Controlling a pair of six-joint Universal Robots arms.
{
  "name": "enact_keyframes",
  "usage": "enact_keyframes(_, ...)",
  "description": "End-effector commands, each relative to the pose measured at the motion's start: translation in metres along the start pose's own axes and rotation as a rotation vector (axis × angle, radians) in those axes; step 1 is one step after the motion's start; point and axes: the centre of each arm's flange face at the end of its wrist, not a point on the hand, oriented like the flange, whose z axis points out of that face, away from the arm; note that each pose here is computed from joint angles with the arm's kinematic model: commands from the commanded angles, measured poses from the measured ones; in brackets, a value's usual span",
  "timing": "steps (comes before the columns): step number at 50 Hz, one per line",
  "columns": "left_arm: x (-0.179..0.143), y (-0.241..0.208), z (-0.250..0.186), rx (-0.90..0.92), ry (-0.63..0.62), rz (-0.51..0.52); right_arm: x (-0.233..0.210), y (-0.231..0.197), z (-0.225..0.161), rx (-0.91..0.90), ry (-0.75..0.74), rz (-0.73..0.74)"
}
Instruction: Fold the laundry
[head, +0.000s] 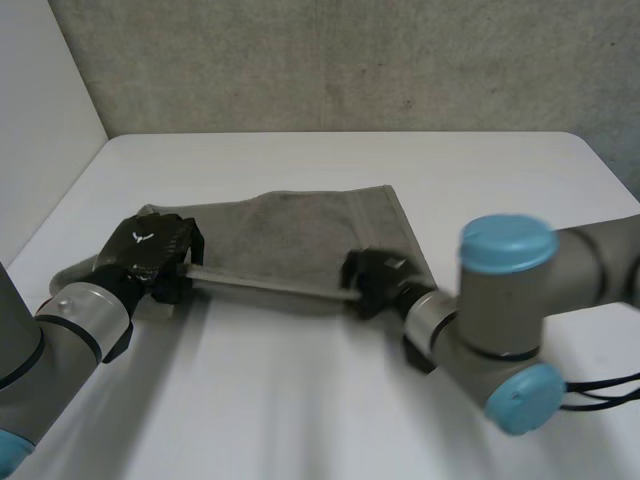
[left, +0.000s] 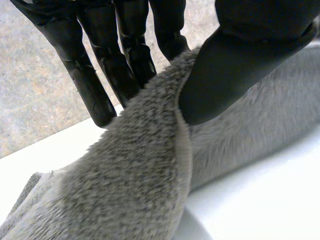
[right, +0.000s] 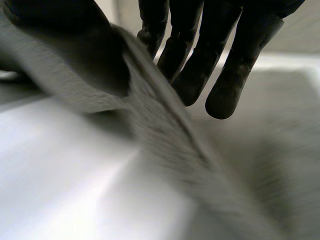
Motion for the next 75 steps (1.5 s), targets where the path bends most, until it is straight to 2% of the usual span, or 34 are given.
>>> enact_keyframes(1, -0.002, 0.009, 0.002, -0.023, -0.005, -0.011, 0.049, -0.053, -0.024, 0.209, 0.142, -0.015)
enact_keyframes(7, 0.004, 0.029, 0.012, -0.047, 0.013, -0.048, 0.048, -0.053, -0.05, 0.19, 0.062, -0.076)
enact_keyframes(16, 0.008, 0.041, 0.021, -0.057, 0.006, -0.098, 0.07, -0.046, -0.077, 0.167, 0.075, -0.044)
enact_keyframes(27, 0.018, 0.045, 0.013, -0.074, 0.03, -0.094, 0.094, -0.047, -0.081, 0.176, 0.133, -0.02)
enact_keyframes(33, 0.023, 0.045, 0.006, -0.081, 0.013, -0.077, 0.089, -0.057, -0.087, 0.206, 0.116, -0.037)
enact_keyframes(39, 0.022, 0.011, -0.007, 0.029, -0.021, -0.05, 0.08, -0.094, -0.102, 0.326, 0.097, -0.112)
enact_keyframes(41, 0.021, -0.007, -0.013, 0.09, -0.028, -0.038, 0.066, -0.128, -0.124, 0.418, 0.088, -0.22)
enact_keyframes(43, 0.018, -0.046, -0.03, 0.214, -0.039, -0.018, 0.06, -0.142, -0.135, 0.442, 0.091, -0.275)
enact_keyframes(44, 0.018, -0.046, -0.031, 0.214, -0.04, -0.018, 0.054, -0.159, -0.147, 0.474, 0.104, -0.338)
enact_keyframes(46, 0.016, -0.085, -0.05, 0.329, -0.049, -0.004, 0.047, -0.173, -0.158, 0.49, 0.116, -0.395)
enact_keyframes(54, 0.011, -0.133, -0.072, 0.358, -0.058, -0.001, 0.027, -0.215, -0.188, 0.43, 0.166, -0.624)
enact_keyframes(58, 0.006, -0.14, -0.07, 0.349, -0.072, -0.001, 0.035, -0.218, -0.177, 0.327, 0.177, -0.684)
enact_keyframes(60, 0.002, -0.14, -0.065, 0.334, -0.08, -0.003, 0.047, -0.211, -0.159, 0.195, 0.167, -0.706)
enact_keyframes(61, -0.002, -0.134, -0.055, 0.3, -0.089, -0.006, 0.047, -0.211, -0.159, 0.195, 0.167, -0.707)
enact_keyframes(63, -0.005, -0.124, -0.041, 0.251, -0.09, -0.011, 0.059, -0.199, -0.137, 0.063, 0.146, -0.715)
enact_keyframes(65, -0.006, -0.098, -0.011, 0.146, -0.081, 0.007, 0.066, -0.192, -0.124, 0.008, 0.139, -0.722)
enact_keyframes(66, -0.006, -0.098, -0.011, 0.145, -0.081, 0.007, 0.066, -0.192, -0.124, 0.008, 0.139, -0.722)
enact_keyframes(68, -0.007, -0.084, 0.004, 0.091, -0.075, 0.025, 0.077, -0.175, -0.096, -0.085, 0.14, -0.733)
enact_keyframes(70, -0.003, -0.053, 0.037, -0.008, -0.051, 0.077, 0.079, -0.168, -0.082, -0.118, 0.143, -0.741)
enact_keyframes(75, -0.005, -0.032, 0.08, -0.046, -0.035, 0.144, 0.072, -0.16, -0.042, -0.12, 0.176, -0.795)
